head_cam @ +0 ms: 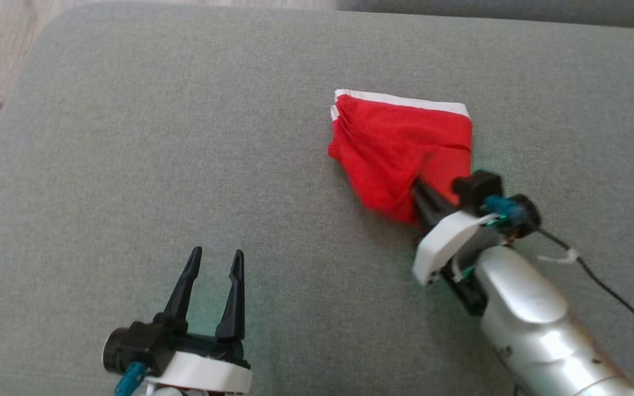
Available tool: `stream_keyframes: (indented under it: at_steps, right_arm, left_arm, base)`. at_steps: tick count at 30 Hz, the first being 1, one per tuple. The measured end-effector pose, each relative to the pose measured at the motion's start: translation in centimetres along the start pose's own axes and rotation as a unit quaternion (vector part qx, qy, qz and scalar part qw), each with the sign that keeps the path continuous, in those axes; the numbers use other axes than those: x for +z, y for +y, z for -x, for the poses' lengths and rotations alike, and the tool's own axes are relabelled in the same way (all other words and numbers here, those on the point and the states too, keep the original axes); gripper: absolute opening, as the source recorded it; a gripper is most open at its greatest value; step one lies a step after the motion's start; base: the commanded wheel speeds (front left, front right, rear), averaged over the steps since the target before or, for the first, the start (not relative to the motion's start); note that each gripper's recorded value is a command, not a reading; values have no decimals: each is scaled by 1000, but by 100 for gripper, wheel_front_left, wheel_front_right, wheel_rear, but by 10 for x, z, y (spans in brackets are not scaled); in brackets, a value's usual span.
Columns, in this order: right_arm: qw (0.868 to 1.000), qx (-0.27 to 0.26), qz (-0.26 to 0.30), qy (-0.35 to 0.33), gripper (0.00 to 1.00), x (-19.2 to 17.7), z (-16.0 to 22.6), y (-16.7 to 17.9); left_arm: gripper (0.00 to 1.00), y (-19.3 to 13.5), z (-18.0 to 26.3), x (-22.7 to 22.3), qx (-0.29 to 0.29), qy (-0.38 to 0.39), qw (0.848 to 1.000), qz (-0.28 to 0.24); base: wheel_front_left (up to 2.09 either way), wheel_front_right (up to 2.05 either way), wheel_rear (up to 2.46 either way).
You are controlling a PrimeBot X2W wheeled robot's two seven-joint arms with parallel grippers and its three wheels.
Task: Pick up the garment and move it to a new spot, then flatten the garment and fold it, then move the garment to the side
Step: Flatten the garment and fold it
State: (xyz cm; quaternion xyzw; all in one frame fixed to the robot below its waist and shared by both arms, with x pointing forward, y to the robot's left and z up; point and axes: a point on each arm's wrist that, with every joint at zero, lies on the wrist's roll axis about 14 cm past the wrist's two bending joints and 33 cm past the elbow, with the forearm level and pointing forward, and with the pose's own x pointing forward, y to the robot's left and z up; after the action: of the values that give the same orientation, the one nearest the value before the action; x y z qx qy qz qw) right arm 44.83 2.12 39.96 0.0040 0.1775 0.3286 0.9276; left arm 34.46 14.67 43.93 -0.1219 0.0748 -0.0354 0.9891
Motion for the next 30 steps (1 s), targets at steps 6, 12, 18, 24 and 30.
stream_keyframes:
  at_steps: [6,12,18,24,30]
  right_arm:
    - [997,62,41,4,0,-1,5,43]
    - [992,107,60,34,0,-16,20,78]
    - [996,69,46,-28,13,16,32,59]
    - [995,-36,37,-91,100,40,70,-9]
    - [982,-134,-6,-130,100,34,127,-52]
  left_arm:
    - [100,-3,1,4,-3,-7,1000,-1]
    - [100,-8,6,10,-7,-18,1000,-2]
    - [100,-13,17,11,-12,-23,1000,2]
    - [100,-12,30,6,-10,-21,1000,-4]
    - [100,-11,41,3,-11,-20,1000,-7]
  base:
    - [0,0,0]
    - [0,0,0]
    - [0,0,0]
    - [0,0,0]
    - [0,0,0]
